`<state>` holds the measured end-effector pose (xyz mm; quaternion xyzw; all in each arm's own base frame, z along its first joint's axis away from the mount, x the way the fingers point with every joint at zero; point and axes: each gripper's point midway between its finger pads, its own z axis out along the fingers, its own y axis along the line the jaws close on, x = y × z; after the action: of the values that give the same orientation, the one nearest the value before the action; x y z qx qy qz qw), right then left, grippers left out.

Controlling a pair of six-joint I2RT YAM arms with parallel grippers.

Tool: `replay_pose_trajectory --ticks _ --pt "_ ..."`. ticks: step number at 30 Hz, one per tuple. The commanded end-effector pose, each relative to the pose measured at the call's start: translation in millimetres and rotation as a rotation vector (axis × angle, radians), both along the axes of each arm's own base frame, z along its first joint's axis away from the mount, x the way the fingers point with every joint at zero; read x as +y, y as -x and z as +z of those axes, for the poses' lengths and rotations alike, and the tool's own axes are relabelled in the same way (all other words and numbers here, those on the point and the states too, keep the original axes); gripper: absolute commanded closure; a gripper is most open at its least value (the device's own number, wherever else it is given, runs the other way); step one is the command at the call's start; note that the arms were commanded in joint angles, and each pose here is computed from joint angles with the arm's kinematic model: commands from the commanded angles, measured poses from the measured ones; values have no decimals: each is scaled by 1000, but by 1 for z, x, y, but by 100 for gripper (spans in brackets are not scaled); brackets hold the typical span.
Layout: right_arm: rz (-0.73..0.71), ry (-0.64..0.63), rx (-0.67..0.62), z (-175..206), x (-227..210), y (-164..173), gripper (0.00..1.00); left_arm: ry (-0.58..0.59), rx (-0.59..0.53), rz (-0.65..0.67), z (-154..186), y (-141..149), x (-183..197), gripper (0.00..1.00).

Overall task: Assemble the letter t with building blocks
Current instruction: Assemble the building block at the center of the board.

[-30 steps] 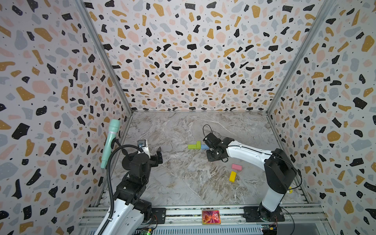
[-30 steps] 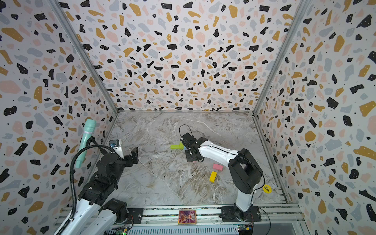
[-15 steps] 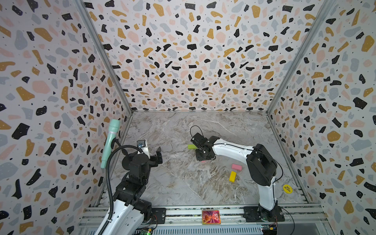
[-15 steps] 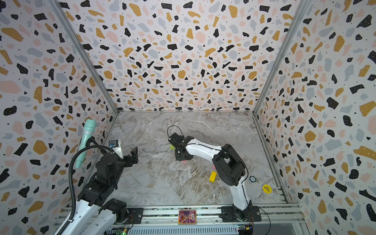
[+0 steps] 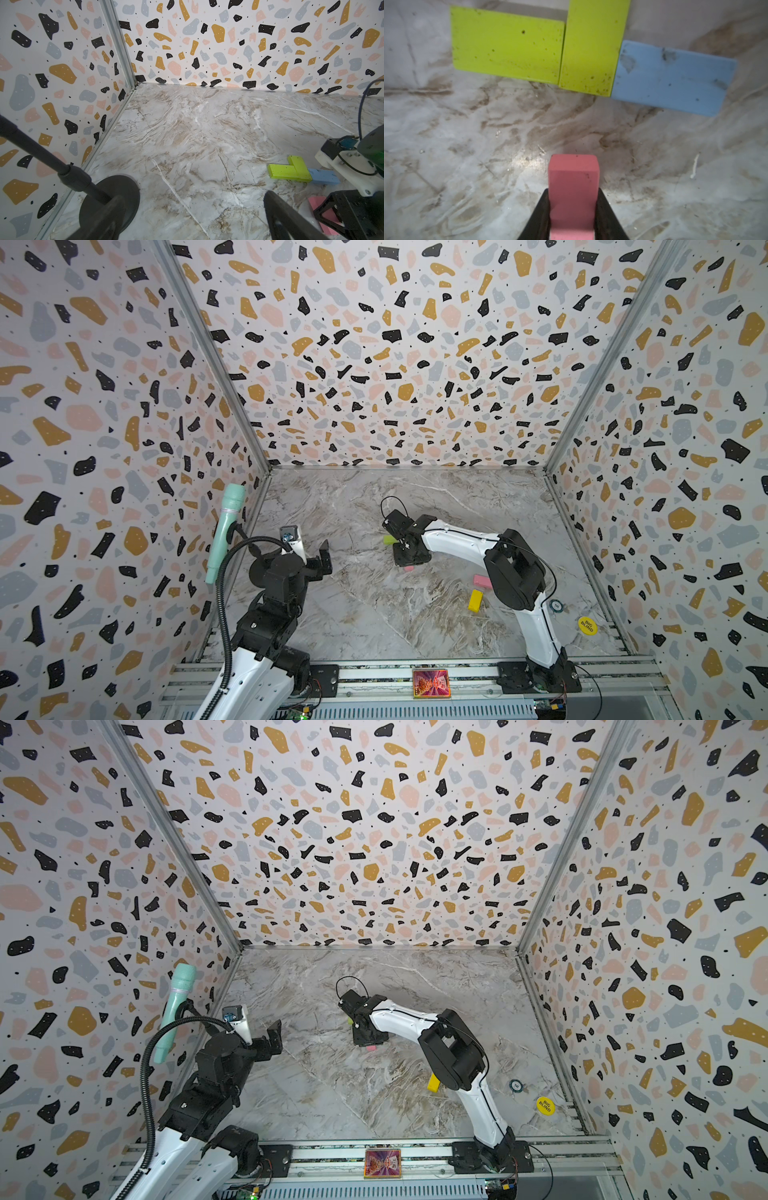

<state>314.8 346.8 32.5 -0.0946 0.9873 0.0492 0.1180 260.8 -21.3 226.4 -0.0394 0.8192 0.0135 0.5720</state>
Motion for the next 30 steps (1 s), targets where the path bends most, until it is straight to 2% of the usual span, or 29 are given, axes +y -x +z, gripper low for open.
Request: replay_pose_trajectory --ticks 1,16,21,30 --pt "-19 20 11 9 0 0 99 6 -42 -24 11 -2 -5 1" --pt "-110 70 52 -5 -9 -3 93 9 -43 -43 11 -3 -8 1" --pt "-111 71 61 -9 -11 -5 93 8 -45 -42 11 -3 -8 1" --pt "-116 69 74 -14 -13 -9 87 8 -44 -42 11 -3 -8 1"
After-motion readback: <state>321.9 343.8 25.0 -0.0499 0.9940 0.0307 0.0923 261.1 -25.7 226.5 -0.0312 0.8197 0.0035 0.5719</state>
